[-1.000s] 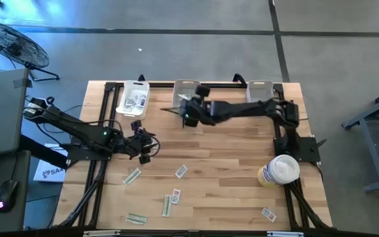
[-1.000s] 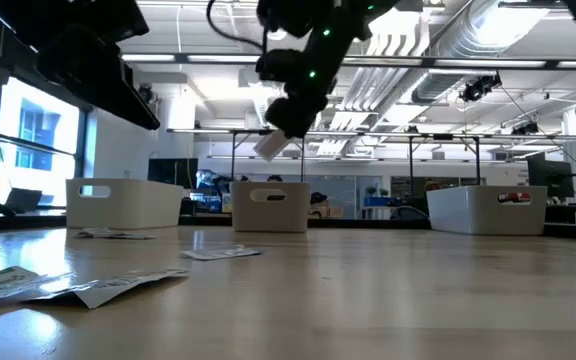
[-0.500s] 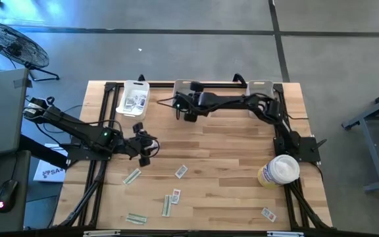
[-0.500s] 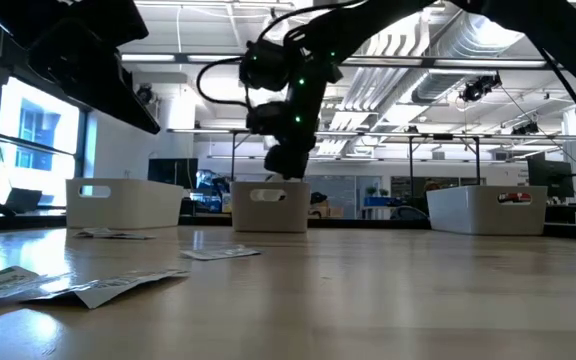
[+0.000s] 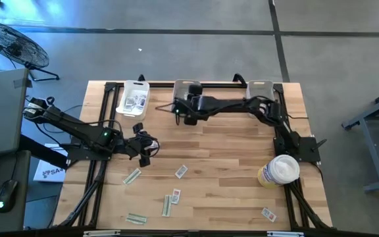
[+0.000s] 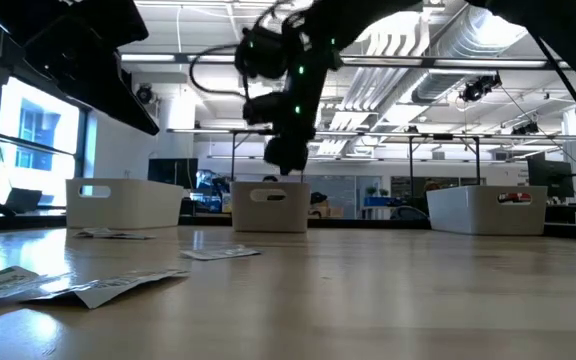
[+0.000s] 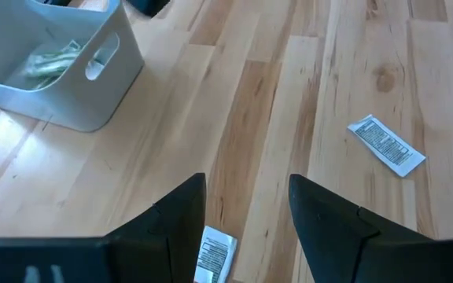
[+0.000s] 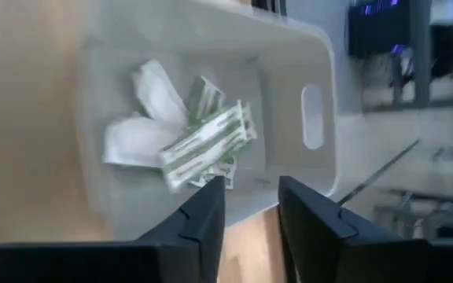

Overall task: Pick & Place First Aid Supplies
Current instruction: Put the green pad into the left gray bin

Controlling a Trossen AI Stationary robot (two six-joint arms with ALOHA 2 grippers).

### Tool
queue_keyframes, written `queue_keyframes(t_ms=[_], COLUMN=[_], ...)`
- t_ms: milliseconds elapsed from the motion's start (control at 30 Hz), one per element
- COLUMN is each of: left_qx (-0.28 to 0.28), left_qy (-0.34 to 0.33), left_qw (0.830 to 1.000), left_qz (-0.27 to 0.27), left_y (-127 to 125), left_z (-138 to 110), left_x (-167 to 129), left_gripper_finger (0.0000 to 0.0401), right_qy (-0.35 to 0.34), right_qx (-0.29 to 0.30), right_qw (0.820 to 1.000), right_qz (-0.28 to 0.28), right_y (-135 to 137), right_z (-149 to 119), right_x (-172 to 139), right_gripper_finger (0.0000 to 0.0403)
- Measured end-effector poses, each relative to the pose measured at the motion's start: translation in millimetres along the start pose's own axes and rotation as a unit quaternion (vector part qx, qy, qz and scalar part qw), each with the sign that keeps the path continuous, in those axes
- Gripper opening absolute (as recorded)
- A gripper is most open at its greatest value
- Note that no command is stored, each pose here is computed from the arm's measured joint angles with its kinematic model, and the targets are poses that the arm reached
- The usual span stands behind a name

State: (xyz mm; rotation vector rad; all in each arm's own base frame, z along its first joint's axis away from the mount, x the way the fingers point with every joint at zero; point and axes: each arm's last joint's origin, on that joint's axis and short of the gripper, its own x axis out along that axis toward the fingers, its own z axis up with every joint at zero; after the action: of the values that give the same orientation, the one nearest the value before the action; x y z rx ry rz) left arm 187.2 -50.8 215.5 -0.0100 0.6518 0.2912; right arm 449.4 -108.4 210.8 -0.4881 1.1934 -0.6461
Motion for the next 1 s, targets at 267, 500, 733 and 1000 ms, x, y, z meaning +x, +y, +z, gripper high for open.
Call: queue_keyframes(t_ms=[267, 500, 733, 1000], left_qx=[0.0, 0.001, 0.0, 0.0], left_qy=[0.0, -0.001, -0.006, -0.01], left_qw=[1.0, 1.0, 1.0, 1.0], left_qz=[0.0, 0.003, 0.018, 0.029], left_y=[0, 0, 1, 2], left_z=[0, 0, 0, 1], left_x=[0, 0, 0, 0], left_gripper_finger=[0.0179, 0.0179, 0.0179, 0.0179], right_qy=[-0.108, -0.201, -0.31, -0.396], right_qx=[-0.023, -0.051, -0.068, -0.085], right_qw=[0.986, 0.921, 0.841, 0.811], right_qz=[0.122, 0.331, 0.437, 0.422], right_y=[46, 121, 192, 220], right_z=[28, 24, 3, -11], right_x=[-83, -120, -138, -150], right_gripper_finger=[0.0123, 0.0124, 0.0124, 0.0124])
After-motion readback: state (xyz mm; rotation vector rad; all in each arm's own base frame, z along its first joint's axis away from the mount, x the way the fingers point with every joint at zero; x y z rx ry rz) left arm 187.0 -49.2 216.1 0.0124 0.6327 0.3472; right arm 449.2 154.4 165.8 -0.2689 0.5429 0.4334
